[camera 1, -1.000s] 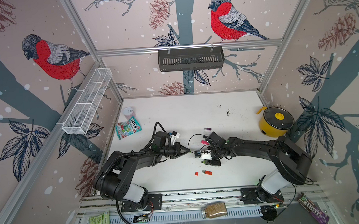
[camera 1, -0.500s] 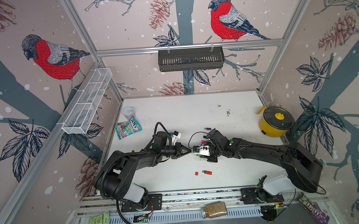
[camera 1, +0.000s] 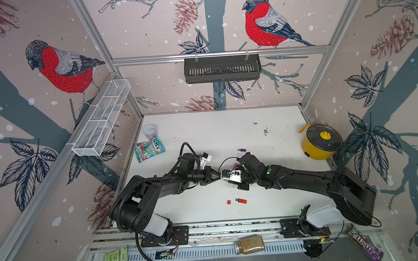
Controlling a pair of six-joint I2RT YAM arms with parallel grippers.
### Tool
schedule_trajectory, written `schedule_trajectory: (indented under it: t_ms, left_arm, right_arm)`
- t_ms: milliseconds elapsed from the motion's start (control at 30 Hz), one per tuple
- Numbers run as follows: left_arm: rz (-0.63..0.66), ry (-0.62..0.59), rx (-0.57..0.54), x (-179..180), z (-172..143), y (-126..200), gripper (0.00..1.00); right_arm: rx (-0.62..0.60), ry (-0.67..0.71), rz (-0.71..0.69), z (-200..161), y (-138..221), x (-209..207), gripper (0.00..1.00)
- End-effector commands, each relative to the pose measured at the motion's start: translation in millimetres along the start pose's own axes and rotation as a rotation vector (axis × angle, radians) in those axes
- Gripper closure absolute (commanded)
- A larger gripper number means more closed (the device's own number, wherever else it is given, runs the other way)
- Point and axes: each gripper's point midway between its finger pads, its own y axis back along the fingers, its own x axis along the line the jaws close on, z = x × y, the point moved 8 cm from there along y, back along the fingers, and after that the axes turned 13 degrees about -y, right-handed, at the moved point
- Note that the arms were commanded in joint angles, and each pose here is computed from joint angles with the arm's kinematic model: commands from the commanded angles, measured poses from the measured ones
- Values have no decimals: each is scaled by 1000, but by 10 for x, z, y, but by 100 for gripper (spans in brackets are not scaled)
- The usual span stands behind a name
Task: Close the usb drive cover
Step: Pick up the USB drive from the center of the board.
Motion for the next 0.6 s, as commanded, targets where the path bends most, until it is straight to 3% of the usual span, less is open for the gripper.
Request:
schedule_trajectory:
  t_ms: [0,567]
  left_arm:
    - [-19,-37,-7,-44,31,-1,92]
    - [-17,-34,1,-39,34,-20,92]
  right_arm:
    - [-50,-8,-25,86,15,-28,81]
    - [-86,-6,-61,148,48,-61,81]
